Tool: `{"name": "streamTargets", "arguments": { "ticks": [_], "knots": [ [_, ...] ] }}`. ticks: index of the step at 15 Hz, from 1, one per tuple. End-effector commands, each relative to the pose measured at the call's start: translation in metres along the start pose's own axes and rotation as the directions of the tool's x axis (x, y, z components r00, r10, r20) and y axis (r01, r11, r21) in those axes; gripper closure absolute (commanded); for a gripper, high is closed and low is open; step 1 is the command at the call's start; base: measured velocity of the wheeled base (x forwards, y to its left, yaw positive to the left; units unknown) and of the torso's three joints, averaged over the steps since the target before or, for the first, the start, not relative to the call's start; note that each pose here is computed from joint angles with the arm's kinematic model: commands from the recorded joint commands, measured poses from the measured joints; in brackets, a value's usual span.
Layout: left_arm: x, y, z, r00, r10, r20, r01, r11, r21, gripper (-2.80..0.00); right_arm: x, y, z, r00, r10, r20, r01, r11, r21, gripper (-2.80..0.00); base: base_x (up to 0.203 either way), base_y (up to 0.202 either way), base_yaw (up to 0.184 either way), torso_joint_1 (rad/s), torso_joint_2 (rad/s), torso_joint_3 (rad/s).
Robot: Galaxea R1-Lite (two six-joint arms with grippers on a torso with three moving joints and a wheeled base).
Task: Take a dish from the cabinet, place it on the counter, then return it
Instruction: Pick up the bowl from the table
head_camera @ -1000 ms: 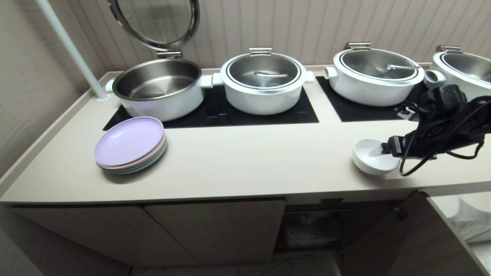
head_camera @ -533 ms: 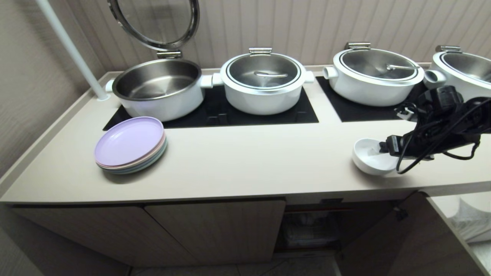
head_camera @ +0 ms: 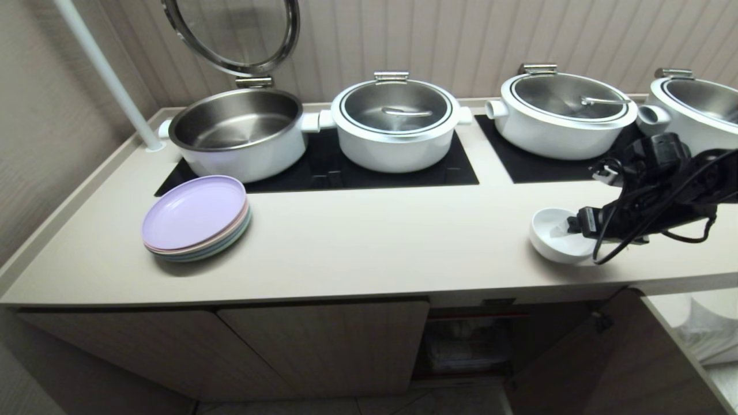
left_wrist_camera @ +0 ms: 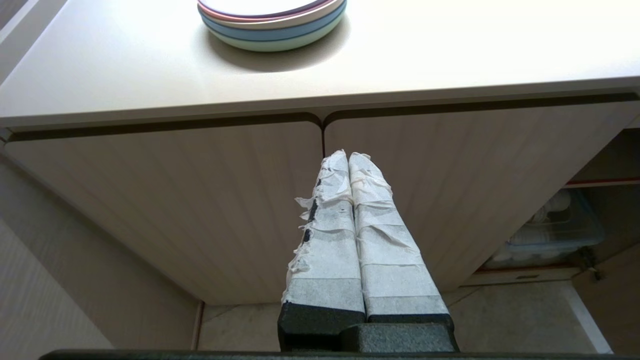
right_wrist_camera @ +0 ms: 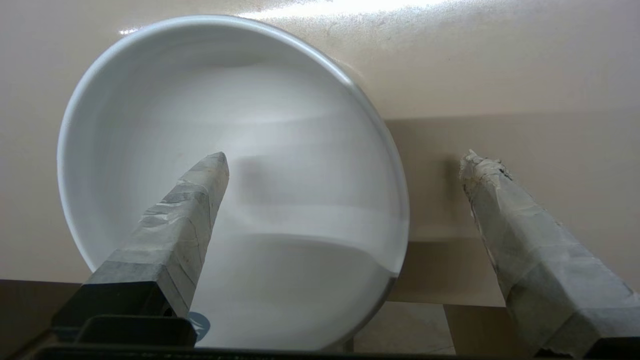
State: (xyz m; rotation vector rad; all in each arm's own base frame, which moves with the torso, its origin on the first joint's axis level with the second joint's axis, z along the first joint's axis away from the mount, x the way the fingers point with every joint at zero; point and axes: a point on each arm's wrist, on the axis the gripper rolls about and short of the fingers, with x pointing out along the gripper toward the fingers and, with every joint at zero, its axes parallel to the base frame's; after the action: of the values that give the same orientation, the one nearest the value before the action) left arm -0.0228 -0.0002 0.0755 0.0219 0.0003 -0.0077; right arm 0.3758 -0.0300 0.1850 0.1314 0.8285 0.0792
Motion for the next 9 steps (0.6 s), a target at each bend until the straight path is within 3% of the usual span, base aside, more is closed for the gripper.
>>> {"name": "streamTargets", "arguments": {
  "ticks": [1, 9],
  "knots": [
    [0.0000, 0.0000, 0.0000, 1.000, 0.000, 0.000, 0.000, 1.000, 0.001, 0.00, 0.0002, 0.0011, -0.0004, 1.000, 0.002, -0.002, -0.002, 1.000, -0.002, -2.80, 0.000, 0.000, 0.000, 0.000, 0.00, 0.000],
    [0.0000, 0.0000, 0.0000, 1.000, 0.000, 0.000, 0.000, 1.000, 0.000, 0.00, 0.0038, 0.0004, -0.0017, 1.000, 0.000, -0.013, 0.000, 1.000, 0.000, -2.80, 0.000, 0.000, 0.000, 0.000, 0.00, 0.000]
  ]
}}
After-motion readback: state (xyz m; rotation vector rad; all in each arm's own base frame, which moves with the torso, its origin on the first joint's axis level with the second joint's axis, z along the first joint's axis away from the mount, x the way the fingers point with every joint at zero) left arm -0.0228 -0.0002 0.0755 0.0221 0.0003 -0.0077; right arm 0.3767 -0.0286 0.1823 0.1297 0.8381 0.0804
